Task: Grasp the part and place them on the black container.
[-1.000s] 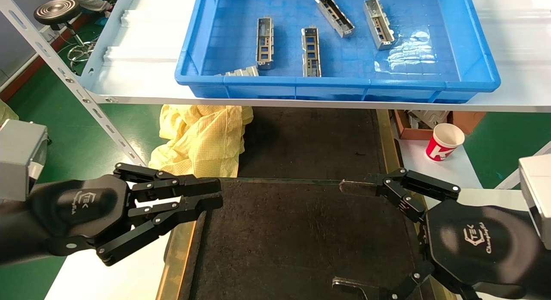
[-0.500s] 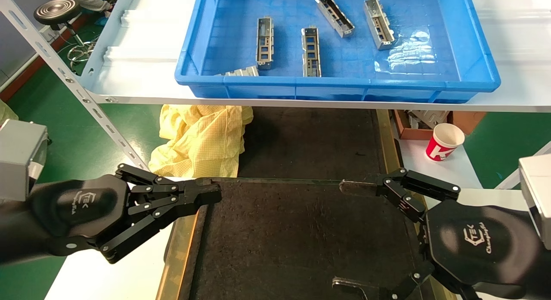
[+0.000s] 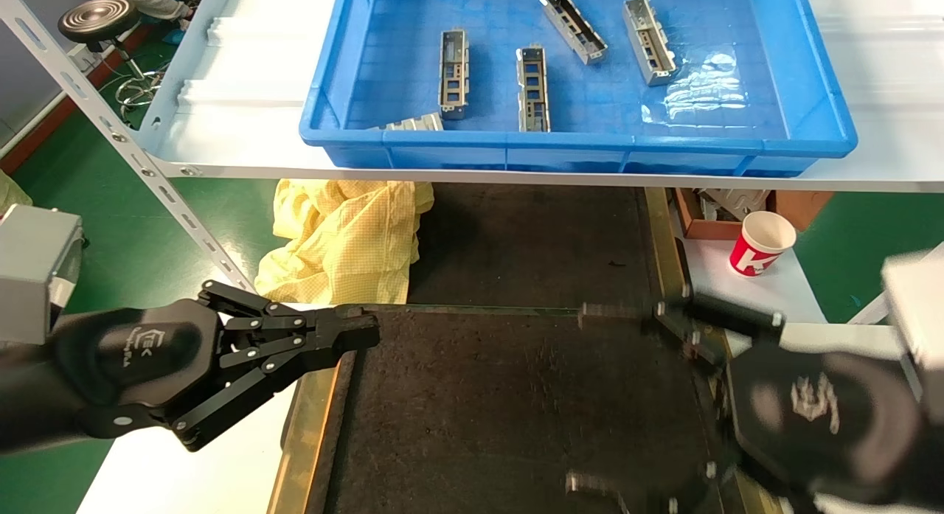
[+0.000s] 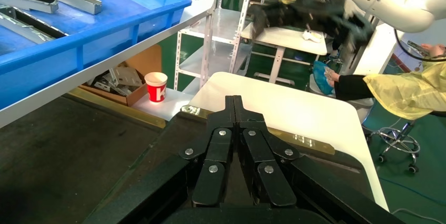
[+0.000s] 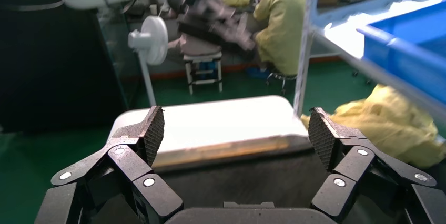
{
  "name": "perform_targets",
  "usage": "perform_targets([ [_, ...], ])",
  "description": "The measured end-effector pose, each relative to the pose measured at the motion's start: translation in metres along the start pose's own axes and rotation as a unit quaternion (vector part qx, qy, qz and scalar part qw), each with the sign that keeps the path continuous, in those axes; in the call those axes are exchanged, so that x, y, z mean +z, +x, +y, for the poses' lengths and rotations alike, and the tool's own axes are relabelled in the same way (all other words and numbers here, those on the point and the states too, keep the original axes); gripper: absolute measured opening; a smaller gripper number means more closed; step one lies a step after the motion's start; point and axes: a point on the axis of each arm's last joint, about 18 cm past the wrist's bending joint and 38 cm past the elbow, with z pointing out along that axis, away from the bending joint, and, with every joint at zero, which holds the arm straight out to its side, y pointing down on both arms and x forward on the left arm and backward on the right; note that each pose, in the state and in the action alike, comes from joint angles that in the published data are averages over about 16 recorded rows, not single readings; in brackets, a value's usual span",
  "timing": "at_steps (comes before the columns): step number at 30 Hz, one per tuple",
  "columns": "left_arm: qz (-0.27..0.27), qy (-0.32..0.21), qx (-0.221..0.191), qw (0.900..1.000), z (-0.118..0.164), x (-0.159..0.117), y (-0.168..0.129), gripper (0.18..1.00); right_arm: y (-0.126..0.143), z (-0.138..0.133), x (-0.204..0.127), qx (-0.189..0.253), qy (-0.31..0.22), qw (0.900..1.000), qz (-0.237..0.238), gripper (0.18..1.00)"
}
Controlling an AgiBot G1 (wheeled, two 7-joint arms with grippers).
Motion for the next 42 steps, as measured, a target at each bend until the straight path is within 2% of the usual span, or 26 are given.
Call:
perform_targets([
  [7,0.0,0.0,0.0,1.0,0.0,0.0,0.0,0.209,0.041,-0.029,0.008,0.009,-0.002,0.999,0.048,1.001],
  [13,0.0,0.0,0.0,1.0,0.0,0.0,0.0,0.254,0.089,-0.056,0.023,0.026,-0.009,0.995,0.1,1.001],
  [19,0.0,0.0,0.0,1.0,0.0,0.0,0.0,0.331,0.138,-0.078,0.047,0.04,-0.032,0.989,0.142,1.001],
  [25,0.0,0.0,0.0,1.0,0.0,0.0,0.0,0.447,0.178,-0.09,0.075,0.045,-0.065,0.982,0.173,1.001],
  [30,0.0,0.0,0.0,1.0,0.0,0.0,0.0,0.567,0.201,-0.092,0.096,0.05,-0.093,0.976,0.192,1.001],
  [42,0.0,0.0,0.0,1.0,0.0,0.0,0.0,0.832,0.224,-0.083,0.128,0.071,-0.134,0.964,0.219,1.001],
])
